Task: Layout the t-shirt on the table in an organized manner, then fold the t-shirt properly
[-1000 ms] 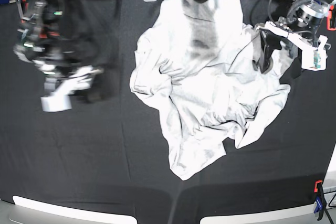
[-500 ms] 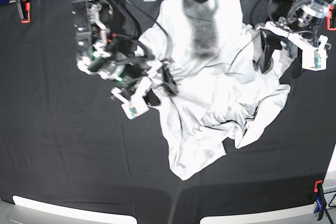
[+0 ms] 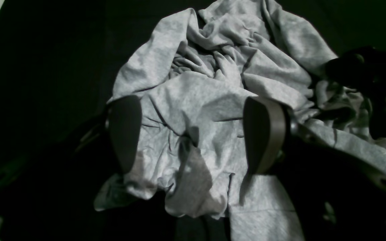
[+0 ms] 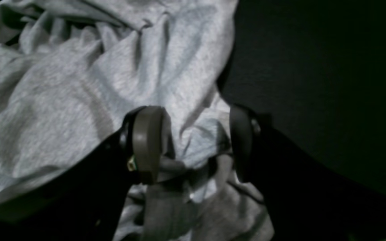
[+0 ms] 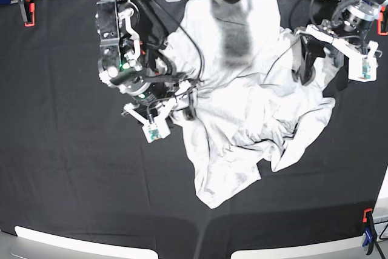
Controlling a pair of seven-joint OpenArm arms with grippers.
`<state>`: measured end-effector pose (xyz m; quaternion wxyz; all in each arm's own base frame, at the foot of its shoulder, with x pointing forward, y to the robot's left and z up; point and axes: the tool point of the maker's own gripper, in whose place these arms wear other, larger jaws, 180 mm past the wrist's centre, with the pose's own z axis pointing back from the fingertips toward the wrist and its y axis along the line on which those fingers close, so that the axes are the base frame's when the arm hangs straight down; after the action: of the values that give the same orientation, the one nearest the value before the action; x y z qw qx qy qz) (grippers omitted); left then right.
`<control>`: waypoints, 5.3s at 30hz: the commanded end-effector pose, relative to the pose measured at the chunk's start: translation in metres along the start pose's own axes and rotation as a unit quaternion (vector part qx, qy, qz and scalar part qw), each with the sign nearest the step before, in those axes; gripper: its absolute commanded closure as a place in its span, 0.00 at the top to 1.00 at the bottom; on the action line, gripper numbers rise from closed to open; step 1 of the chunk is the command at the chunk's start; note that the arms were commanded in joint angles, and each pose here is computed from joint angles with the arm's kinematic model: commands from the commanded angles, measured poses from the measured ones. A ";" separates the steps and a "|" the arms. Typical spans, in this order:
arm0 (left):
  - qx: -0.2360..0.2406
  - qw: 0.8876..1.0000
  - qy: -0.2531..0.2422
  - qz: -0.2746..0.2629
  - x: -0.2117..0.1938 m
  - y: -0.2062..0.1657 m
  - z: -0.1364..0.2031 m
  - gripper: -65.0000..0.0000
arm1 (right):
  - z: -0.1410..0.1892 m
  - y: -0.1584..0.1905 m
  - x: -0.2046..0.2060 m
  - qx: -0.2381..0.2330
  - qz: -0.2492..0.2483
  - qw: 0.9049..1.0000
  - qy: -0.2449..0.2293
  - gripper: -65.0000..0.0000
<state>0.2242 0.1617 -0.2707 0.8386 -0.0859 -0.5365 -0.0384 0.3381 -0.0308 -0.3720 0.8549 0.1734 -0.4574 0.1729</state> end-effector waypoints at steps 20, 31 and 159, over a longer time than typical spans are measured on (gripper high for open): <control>-0.005 1.000 -0.020 -0.005 0.011 -0.002 0.002 0.67 | -0.002 -0.031 -0.014 -0.033 0.020 0.999 0.006 0.00; -0.005 1.000 -0.020 -0.005 0.011 -0.002 0.002 0.67 | 0.103 -0.210 -0.007 -0.221 -0.009 0.975 -0.013 0.00; -0.103 0.943 -0.031 -0.315 0.031 -0.130 -0.039 0.49 | 0.269 -0.291 0.083 -0.351 0.025 0.934 -0.067 0.42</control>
<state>0.2502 0.0270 -0.2518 0.7597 -0.0015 -0.5460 -0.3531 0.3141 -0.3955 -0.2236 0.8406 -0.1258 -0.5269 0.0011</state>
